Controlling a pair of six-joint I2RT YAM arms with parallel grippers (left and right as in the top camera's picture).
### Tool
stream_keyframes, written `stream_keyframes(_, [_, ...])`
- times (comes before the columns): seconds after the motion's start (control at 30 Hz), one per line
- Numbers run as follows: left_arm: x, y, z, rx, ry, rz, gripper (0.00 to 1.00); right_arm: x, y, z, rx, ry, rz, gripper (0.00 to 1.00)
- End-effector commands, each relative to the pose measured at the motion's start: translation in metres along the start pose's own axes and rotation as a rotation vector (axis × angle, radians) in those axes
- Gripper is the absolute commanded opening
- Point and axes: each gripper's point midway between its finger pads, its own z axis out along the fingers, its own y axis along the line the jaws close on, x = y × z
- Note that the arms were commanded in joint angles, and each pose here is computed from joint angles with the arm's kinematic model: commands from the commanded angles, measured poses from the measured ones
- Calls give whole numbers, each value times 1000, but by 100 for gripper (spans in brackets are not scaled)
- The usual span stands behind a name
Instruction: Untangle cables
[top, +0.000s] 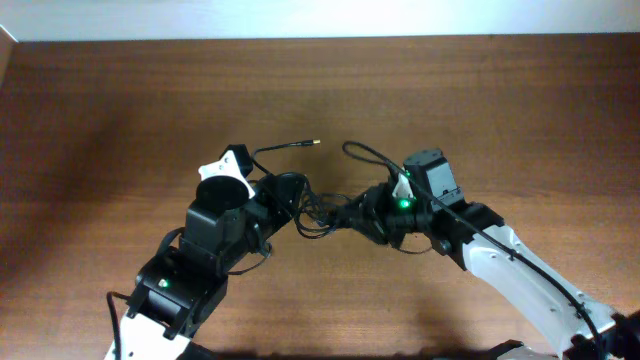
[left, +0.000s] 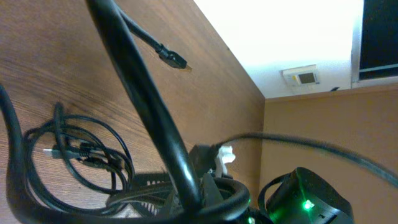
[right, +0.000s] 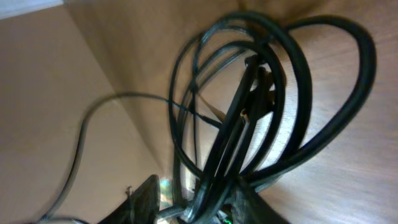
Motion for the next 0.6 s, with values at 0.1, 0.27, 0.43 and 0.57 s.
stream_keyframes(0.1, [-19, -15, -24, 82, -68, -13, 0, -13, -3, 19, 8, -30, 69, 4])
stream_keyframes(0.27, [-54, 0, -36, 45, -183, 29, 0, -47, -41, 7, 174, -178, -158, 4])
stream_keyframes(0.43, [-90, 45, -53, -111, -292, 47, 0, -126, -65, -86, 231, -392, -208, 4])
stream_keyframes(0.57, [-96, 85, -47, -252, -266, -2, 0, -147, -102, -171, 404, -527, -192, 4])
